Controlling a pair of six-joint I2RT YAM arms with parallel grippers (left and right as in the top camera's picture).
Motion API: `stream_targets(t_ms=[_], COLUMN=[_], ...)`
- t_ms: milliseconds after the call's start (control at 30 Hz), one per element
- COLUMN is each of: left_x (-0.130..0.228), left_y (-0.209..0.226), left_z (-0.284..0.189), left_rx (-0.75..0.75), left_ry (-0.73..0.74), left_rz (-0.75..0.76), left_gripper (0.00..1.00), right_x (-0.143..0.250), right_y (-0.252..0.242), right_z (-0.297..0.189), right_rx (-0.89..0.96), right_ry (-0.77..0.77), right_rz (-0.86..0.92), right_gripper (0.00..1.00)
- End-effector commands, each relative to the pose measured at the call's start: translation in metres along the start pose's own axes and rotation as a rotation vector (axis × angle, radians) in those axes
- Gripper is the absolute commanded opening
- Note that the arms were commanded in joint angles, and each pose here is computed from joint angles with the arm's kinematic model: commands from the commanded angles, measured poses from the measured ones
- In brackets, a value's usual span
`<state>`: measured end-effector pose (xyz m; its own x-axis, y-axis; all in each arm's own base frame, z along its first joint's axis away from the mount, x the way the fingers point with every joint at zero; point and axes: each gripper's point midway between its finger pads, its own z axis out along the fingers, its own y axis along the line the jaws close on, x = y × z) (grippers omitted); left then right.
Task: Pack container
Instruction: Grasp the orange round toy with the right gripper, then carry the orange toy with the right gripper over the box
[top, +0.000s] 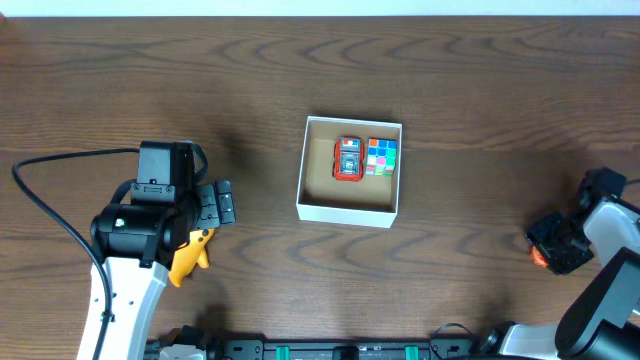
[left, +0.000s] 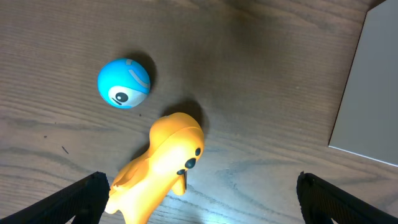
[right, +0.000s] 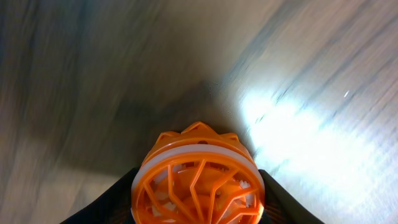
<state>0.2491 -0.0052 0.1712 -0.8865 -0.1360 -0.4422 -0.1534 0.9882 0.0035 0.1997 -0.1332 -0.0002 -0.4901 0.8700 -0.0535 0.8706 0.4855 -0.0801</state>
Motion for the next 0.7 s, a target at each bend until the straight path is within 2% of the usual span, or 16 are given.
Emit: stream_targets(t_ms=[0,167,233,267,433,667], left_x=[-0.006,-0.006,-0.006,-0.006,-0.006,-0.006], left_y=[0.0,0.0,0.0,0.0,0.0,0.0], left_z=[-0.005,-0.005,-0.005,-0.005,-0.005,-0.005], left_rx=[0.001,0.001,0.001,0.001,0.001,0.001], left_ry=[-0.019,-0.019,-0.019,-0.019,-0.019,-0.019], left_rz=[0.0,0.0,0.0,0.0,0.0,0.0], left_gripper=[0.98,0.98,0.98,0.98,0.98,0.98], right_x=[-0.014,-0.011,0.0,0.012,0.078,0.181], right_y=[0.03,0.091,0.119,0.137,0.199,0.25], right_z=[-0.03,-0.104,-0.136,-0.153,-0.205,-0.227], right_rx=[-0.05,-0.157,-0.214,-0.252,-0.393,-0.553], right_ry=[-0.074,-0.215,-0.267,-0.286,-0.348,-0.395], right_rz=[-0.12,-0.34,-0.449,-0.521,-0.777,-1.089], right_gripper=[0.09,0.08,0.04,0.01,0.01,0.01])
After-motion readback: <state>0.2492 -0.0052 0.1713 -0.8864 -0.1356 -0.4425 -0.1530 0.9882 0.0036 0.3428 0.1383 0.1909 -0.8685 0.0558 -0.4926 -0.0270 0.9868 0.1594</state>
